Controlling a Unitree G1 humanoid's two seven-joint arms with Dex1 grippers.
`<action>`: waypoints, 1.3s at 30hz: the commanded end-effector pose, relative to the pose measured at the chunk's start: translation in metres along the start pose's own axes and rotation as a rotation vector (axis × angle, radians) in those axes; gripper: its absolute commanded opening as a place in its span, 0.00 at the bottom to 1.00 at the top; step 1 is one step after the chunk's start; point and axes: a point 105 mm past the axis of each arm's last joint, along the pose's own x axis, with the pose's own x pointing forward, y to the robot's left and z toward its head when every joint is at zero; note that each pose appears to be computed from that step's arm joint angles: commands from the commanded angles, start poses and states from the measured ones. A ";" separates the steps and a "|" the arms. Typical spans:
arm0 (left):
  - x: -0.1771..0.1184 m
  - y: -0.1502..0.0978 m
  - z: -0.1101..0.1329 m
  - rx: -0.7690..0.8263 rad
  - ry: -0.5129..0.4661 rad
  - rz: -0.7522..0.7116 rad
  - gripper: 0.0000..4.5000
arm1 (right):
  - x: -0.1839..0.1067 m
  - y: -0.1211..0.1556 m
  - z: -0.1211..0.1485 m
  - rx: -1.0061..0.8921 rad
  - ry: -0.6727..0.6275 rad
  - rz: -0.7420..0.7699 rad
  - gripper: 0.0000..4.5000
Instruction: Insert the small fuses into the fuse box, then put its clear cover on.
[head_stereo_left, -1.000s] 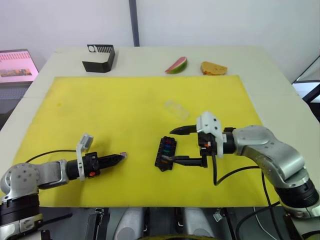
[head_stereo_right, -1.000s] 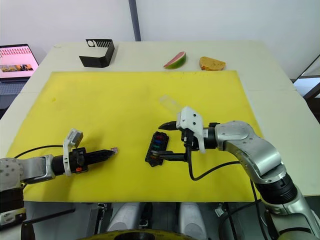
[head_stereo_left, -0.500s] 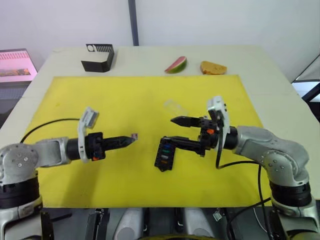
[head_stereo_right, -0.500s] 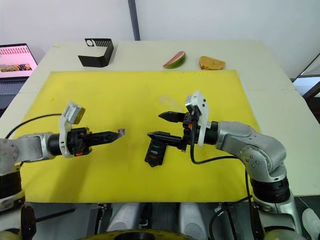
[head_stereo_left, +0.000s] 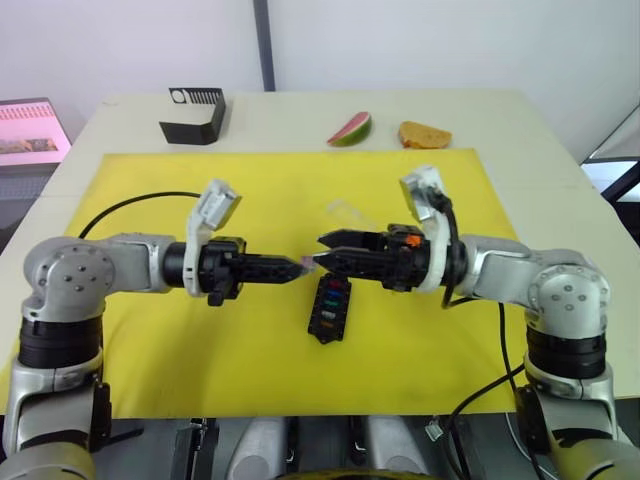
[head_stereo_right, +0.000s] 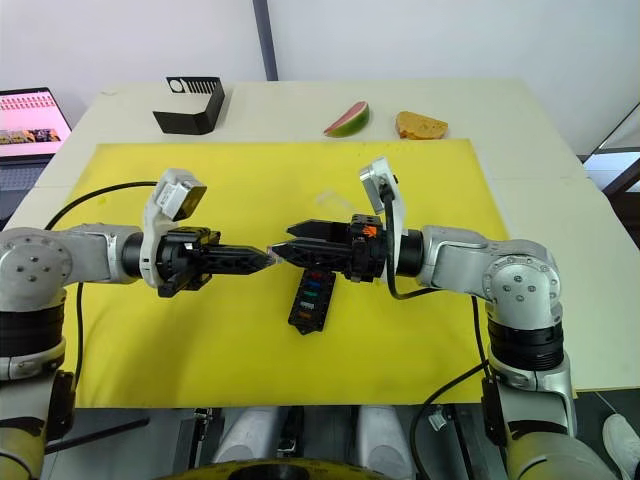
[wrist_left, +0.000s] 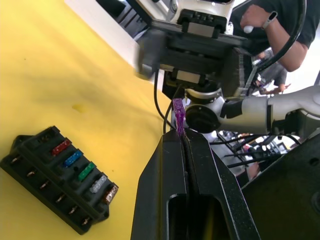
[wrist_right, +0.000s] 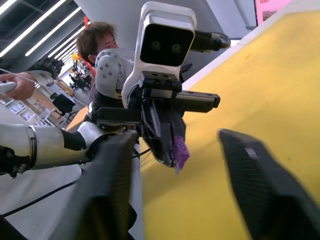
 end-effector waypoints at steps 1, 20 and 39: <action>0.001 -0.005 0.008 0.054 -0.005 -0.020 0.00 | 0.001 0.010 0.006 -0.025 -0.003 0.037 0.61; 0.006 -0.007 0.011 0.073 -0.010 -0.033 0.00 | 0.002 0.005 0.003 -0.035 0.004 0.002 0.61; 0.009 -0.006 0.007 0.077 -0.010 -0.034 0.00 | 0.000 0.010 0.007 -0.026 -0.016 0.031 0.02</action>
